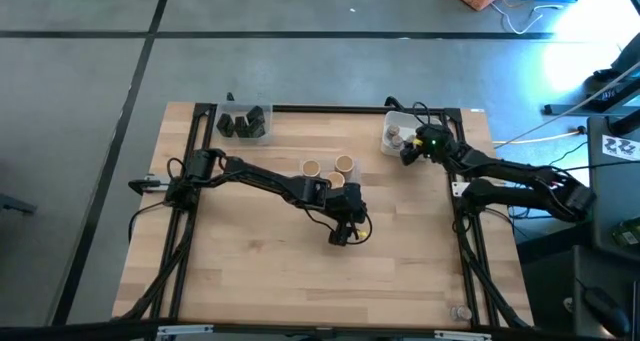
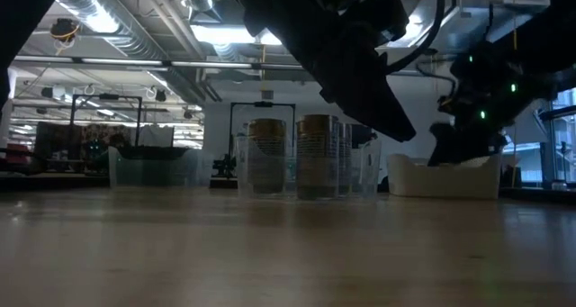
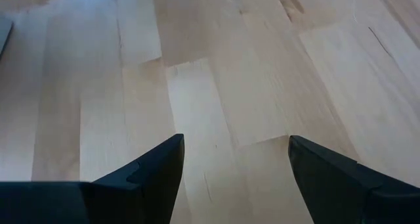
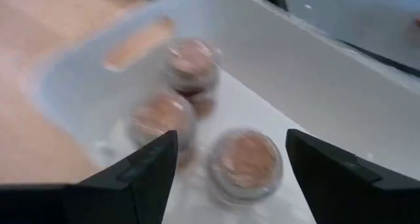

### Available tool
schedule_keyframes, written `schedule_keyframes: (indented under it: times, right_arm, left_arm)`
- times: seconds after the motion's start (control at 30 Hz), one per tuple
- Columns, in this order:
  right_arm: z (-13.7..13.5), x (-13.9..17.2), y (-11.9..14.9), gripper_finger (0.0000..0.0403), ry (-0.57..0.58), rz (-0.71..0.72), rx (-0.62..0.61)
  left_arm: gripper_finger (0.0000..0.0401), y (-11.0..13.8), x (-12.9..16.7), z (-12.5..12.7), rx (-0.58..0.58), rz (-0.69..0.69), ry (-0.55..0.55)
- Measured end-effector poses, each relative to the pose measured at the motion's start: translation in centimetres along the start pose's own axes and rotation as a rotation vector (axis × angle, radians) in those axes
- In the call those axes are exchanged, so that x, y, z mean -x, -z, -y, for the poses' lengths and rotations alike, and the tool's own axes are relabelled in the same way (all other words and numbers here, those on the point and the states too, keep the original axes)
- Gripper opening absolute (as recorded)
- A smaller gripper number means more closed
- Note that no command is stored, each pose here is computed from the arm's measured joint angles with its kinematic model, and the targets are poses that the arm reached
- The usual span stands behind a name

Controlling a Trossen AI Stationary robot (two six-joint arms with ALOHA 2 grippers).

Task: Sort spices by type
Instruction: Put the brown seasoning bottle into the white bin

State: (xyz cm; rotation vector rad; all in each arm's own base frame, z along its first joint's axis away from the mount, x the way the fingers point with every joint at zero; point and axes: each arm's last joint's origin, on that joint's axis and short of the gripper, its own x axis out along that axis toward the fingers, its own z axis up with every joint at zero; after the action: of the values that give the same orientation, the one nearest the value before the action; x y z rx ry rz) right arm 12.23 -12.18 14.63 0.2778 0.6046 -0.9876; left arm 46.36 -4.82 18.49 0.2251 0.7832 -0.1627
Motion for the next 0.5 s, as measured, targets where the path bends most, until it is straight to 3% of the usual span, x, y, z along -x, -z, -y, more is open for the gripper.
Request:
schedule_keyframes:
  times: [0.3,0.5]
  right_arm:
    - [-3.0,5.9,-4.5,0.0280,-0.187,-0.047,0.177]
    - [-5.4,9.7,-4.9,0.0280,-0.375,-0.122,0.275]
  left_arm:
    - [0.0255,-0.3,0.0,1.5,0.005,0.005,0.022]
    - [0.0255,-0.6,0.1,3.2,0.003,0.011,0.045]
